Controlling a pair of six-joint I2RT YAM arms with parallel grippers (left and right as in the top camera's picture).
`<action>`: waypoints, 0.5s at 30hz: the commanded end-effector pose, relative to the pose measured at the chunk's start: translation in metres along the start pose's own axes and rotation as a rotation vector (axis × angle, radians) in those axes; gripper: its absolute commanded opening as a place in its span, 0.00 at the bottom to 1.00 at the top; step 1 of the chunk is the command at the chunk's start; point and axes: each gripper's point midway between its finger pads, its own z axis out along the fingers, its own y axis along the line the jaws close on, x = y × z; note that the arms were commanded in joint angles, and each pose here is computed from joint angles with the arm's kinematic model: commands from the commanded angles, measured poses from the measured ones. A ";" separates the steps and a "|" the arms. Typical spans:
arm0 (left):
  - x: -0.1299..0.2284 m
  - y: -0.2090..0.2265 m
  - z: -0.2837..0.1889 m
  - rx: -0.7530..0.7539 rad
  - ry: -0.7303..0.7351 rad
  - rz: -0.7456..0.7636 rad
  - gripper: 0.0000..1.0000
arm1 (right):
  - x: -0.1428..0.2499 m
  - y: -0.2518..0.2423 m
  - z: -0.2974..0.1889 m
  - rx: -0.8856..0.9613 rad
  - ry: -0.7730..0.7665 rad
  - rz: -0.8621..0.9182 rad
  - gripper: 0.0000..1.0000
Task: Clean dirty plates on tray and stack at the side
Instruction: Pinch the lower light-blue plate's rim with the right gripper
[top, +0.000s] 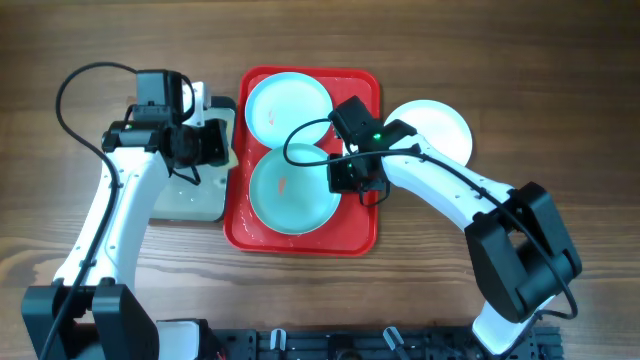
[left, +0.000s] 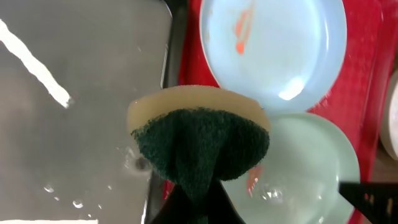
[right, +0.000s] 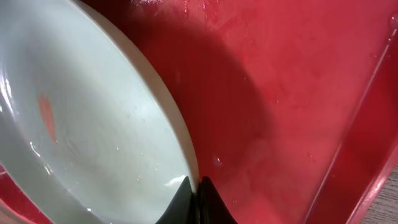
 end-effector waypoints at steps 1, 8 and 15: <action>0.006 -0.007 -0.001 0.042 0.037 -0.036 0.04 | 0.006 0.002 0.007 -0.015 0.030 0.022 0.04; 0.012 -0.009 0.003 0.053 0.055 -0.034 0.04 | 0.015 0.001 0.024 -0.026 0.093 0.031 0.04; 0.024 -0.030 0.011 0.071 0.089 0.027 0.04 | 0.012 0.005 0.034 -0.039 0.087 0.022 0.04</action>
